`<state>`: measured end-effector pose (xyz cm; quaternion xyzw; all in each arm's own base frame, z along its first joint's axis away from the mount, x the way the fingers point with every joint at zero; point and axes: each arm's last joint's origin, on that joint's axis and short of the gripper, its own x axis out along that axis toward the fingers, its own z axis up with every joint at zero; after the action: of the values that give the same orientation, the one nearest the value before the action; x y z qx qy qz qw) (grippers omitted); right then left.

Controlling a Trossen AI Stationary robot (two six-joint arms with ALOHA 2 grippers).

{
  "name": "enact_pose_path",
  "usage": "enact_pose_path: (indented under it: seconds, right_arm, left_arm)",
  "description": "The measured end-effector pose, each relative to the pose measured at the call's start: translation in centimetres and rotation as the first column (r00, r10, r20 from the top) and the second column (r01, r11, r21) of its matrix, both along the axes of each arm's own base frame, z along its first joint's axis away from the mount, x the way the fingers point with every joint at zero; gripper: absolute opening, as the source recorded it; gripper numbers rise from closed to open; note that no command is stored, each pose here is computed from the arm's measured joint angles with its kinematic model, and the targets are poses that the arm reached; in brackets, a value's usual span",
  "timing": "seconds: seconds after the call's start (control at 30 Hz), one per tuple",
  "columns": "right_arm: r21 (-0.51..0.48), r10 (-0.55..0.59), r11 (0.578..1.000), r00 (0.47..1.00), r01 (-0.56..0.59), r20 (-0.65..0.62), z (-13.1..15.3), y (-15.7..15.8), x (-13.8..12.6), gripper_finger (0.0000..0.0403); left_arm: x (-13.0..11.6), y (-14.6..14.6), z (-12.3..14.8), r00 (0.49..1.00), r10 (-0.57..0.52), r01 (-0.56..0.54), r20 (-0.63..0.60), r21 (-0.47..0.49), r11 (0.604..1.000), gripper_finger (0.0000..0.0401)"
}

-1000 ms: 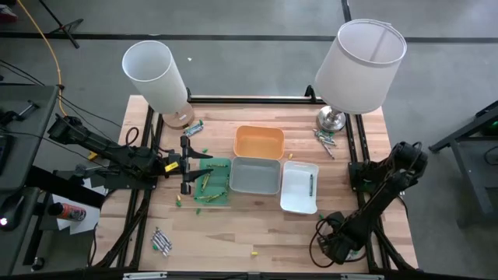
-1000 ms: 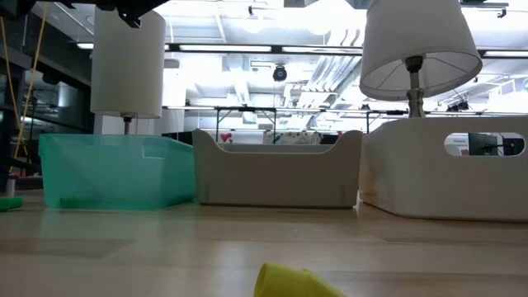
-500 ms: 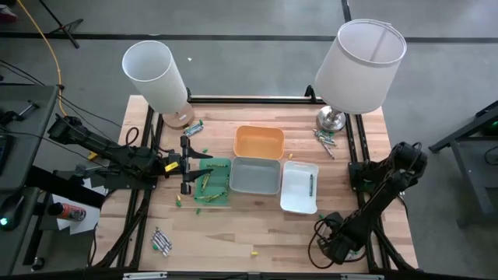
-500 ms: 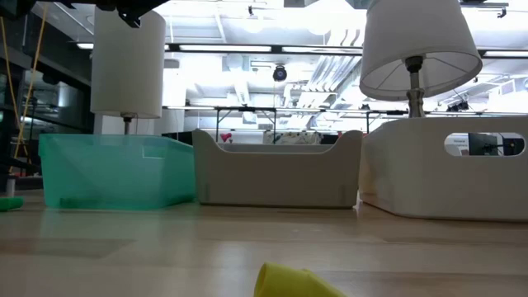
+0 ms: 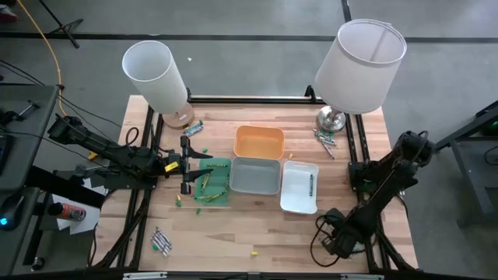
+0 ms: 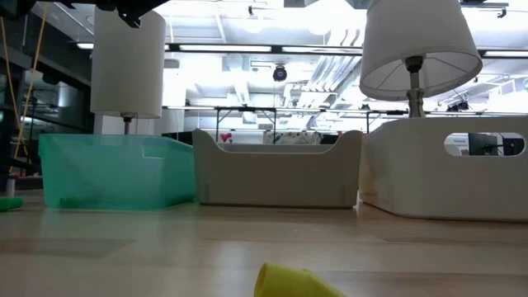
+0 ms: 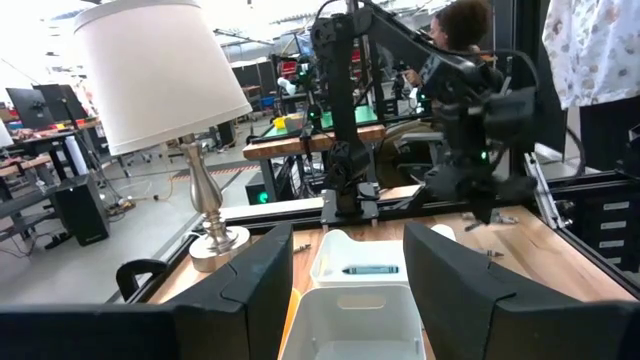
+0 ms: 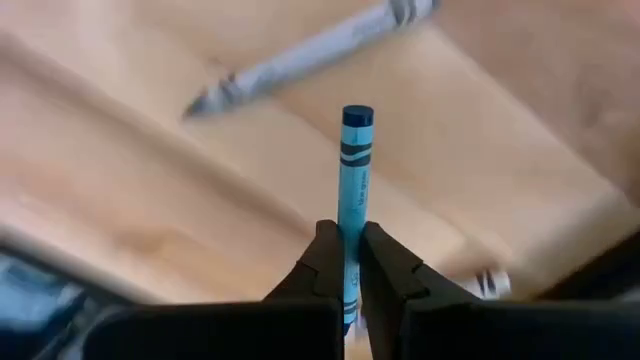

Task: Sort crayons
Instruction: Put the blue crayon into the white bin

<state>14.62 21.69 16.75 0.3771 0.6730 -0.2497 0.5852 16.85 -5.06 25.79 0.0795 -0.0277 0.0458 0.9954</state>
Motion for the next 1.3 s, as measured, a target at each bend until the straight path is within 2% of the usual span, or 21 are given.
enact_pose_path:
  seconds: [0.1,0.2,0.27,0.37,0.47,0.57,0.67,0.73,0.8,0.87,0.93,1.0,1.17,1.3]
  right_arm:
    - [0.058,0.053,0.997,0.994,-0.058,0.096,1.4,0.0,0.1,0.0001]
    - [0.09,0.108,0.987,0.958,-0.136,0.264,2.6,0.2,0.6,0.0]
    - [0.078,0.136,0.98,0.901,-0.183,0.411,3.3,0.6,1.1,0.0]
    - [0.034,0.175,0.969,0.774,-0.246,0.608,4.3,1.1,2.5,0.0]
    - [-0.08,0.241,0.96,0.642,-0.269,0.728,4.9,0.9,3.9,0.0]
    - [-0.237,0.348,0.934,0.54,-0.266,0.767,5.3,-0.1,5.5,0.0]
    - [-0.416,0.492,0.871,0.465,-0.262,0.736,5.4,-1.7,7.2,0.0]
    - [-0.545,0.595,0.801,0.432,-0.248,0.678,5.5,-3.1,8.3,0.0]
    - [-0.656,0.684,0.717,0.414,-0.235,0.6,5.5,-4.6,9.4,0.0]
    - [-0.738,0.743,0.639,0.419,-0.216,0.521,5.6,-6.1,10.3,0.0]
    - [-0.795,0.784,0.569,0.43,-0.211,0.447,5.6,-7.5,11.1,0.0]
    - [-0.831,0.805,0.516,0.449,-0.209,0.387,5.6,-8.9,11.8,0.0]
    - [-0.846,0.816,0.458,0.507,-0.275,0.277,5.0,-10.6,11.8,0.0]
    - [-0.829,0.805,0.449,0.552,-0.332,0.215,4.4,-10.5,10.7,0.0]
  left_arm:
    - [0.0,0.0,0.0,1.0,0.0,0.0,0.0,0.0,1.0,0.0177]
    - [0.0,0.0,0.0,1.0,0.0,0.0,0.0,-0.001,1.0,0.0177]
    - [0.0,0.0,0.0,1.0,0.0,0.0,0.0,-0.002,1.0,0.0177]
    - [0.0,0.0,0.0,1.0,-0.001,0.001,0.0,-0.008,1.0,0.0177]
    - [0.0,0.0,0.0,1.0,-0.002,0.002,-0.001,-0.028,1.0,0.0177]
    - [0.0,0.0,-0.1,1.0,-0.003,0.002,-0.006,-0.041,0.999,0.0177]
    - [0.0,0.0,-0.1,1.0,-0.003,0.002,-0.009,-0.04,0.999,0.0177]
    - [0.0,0.0,-0.1,1.0,-0.003,0.003,-0.009,-0.039,0.999,0.0177]
    - [0.0,0.0,-0.1,1.0,-0.003,0.003,-0.011,-0.039,0.999,0.0177]
    - [0.0,0.0,-0.2,1.0,-0.003,0.002,-0.019,-0.036,0.999,0.0177]
    - [0.0,0.0,-0.4,0.999,-0.003,0.002,-0.032,-0.031,1.0,0.0177]
    - [0.0,0.0,-0.5,0.999,-0.002,0.0,-0.045,-0.035,0.999,0.0177]
    - [-0.5,0.1,0.3,0.998,-0.006,0.0,-0.068,-0.099,0.995,0.0177]
    - [-1.3,0.1,1.0,0.994,-0.029,0.012,-0.105,-0.152,0.988,0.0177]
